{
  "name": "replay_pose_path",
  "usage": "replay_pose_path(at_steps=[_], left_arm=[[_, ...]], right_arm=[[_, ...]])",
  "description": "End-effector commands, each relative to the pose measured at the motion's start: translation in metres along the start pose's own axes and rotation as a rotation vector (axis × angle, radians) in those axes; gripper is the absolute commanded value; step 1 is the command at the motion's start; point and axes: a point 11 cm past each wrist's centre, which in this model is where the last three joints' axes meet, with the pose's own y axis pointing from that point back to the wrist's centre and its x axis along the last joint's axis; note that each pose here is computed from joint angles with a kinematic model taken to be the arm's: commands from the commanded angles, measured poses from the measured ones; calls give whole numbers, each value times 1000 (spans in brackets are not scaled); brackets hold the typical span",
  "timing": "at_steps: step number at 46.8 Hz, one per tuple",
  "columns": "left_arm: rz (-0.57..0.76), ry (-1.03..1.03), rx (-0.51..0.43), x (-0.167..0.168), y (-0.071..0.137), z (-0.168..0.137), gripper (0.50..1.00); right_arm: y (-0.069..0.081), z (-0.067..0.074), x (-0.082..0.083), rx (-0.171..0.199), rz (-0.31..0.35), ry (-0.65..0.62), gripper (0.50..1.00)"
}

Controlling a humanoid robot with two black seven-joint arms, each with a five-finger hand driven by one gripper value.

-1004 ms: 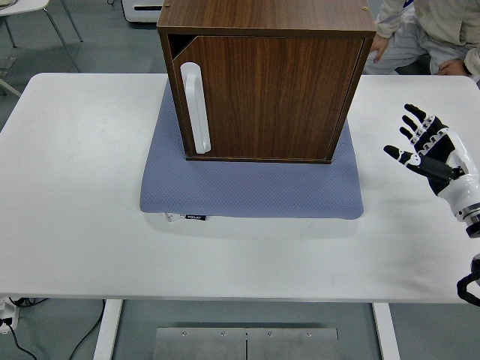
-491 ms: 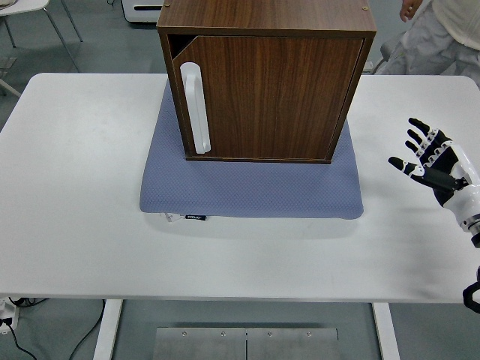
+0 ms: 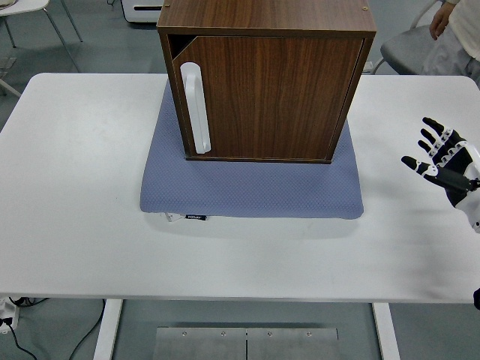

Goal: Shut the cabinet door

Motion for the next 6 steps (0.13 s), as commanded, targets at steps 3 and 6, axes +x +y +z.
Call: replay_pose_path(at_steps=[3,6], left_arm=[[1,0,1,0,0,0,1000],[-1,0,-1,0,0,1,1000]], right_arm=[[3,2,1,-5,5,-1,1000],[4,3,2,-8,6,-1,1000]])
